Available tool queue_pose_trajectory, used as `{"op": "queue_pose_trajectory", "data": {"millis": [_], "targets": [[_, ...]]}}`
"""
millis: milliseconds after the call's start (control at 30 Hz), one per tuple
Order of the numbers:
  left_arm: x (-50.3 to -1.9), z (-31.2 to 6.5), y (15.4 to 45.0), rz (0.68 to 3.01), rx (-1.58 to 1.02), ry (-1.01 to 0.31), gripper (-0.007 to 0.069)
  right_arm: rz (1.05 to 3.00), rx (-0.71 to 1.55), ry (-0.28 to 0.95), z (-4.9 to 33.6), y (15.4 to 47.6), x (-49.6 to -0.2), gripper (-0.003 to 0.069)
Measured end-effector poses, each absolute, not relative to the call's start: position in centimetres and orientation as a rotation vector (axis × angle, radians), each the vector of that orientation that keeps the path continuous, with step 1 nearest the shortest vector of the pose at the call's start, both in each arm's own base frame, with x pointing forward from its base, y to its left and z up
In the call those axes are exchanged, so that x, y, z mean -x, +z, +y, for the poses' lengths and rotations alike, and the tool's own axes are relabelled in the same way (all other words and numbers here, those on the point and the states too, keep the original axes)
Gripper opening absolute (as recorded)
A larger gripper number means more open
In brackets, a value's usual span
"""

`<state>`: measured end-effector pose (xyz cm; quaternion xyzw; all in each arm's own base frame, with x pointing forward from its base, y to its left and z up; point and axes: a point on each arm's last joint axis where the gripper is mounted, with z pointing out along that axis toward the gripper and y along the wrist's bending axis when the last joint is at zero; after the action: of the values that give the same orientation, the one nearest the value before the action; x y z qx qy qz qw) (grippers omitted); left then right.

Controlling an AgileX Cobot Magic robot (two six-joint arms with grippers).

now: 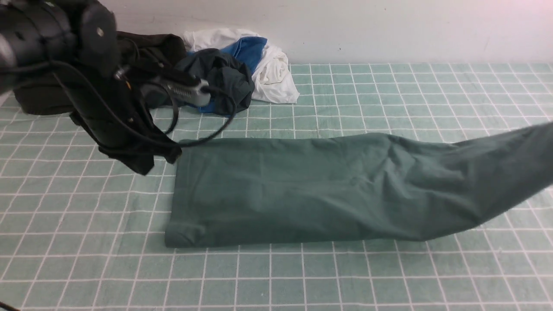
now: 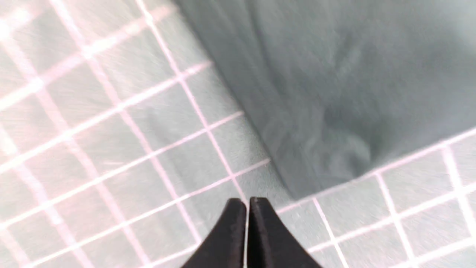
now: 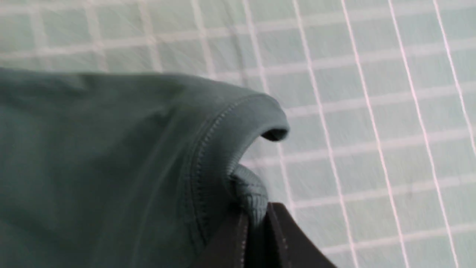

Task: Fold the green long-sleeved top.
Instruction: Use the right arm to drag the right edge of the fabric to the left and folds it over the left edge

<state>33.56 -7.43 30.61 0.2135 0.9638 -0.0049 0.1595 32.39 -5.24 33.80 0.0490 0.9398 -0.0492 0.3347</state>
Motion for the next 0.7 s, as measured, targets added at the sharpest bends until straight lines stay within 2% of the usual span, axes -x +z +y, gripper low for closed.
{"op": "queue_pose_trajectory", "data": {"millis": [33,67,100,133,267,333,367,433,500,533,567,700], "targets": [[-32.7,-7.2,32.1,2.712,-0.600,-0.014,-0.0003,2.402,-0.058,-0.089,-3.5,35.6,-32.2,0.0029],[-32.3,-7.2,32.7,2.695,-0.596,-0.014,-0.0003,2.391,-0.034,-0.068,-2.7,35.9,-32.2,0.0029],[-30.7,-6.8,35.1,2.632,-0.583,-0.015,-0.0003,2.311,0.100,0.022,0.8,38.3,-32.0,0.0029],[-29.8,-6.6,36.1,2.612,-0.578,-0.017,-0.0003,2.277,0.156,0.066,2.4,39.3,-31.9,0.0029],[-26.1,-5.8,39.6,2.519,-0.551,-0.020,-0.0003,2.183,0.370,0.256,9.8,40.5,-32.3,0.0029],[-24.1,-5.4,40.6,2.478,-0.540,-0.017,-0.0003,2.154,0.459,0.327,13.4,40.0,-32.8,0.0029],[-23.9,-5.3,40.5,2.480,-0.541,-0.014,-0.0003,2.151,0.465,0.333,13.8,39.8,-33.1,0.0029],[-21.5,-4.6,40.5,2.465,-0.521,0.006,-0.0003,2.136,0.549,0.402,18.1,38.3,-34.0,0.0029],[-19.6,-3.9,39.5,2.486,-0.485,0.039,-0.0003,2.138,0.611,0.450,21.8,36.3,-35.0,0.0029],[-19.2,-3.8,39.6,2.481,-0.479,0.043,-0.0003,2.137,0.624,0.458,22.4,36.1,-35.0,0.0029],[-17.8,-3.2,38.5,2.501,-0.451,0.077,-0.0003,2.141,0.669,0.489,25.0,34.5,-35.5,0.0029],[-14.3,-1.9,36.5,2.506,-0.394,0.142,-0.0003,2.163,0.752,0.554,30.8,30.6,-36.5,0.0029]]}}
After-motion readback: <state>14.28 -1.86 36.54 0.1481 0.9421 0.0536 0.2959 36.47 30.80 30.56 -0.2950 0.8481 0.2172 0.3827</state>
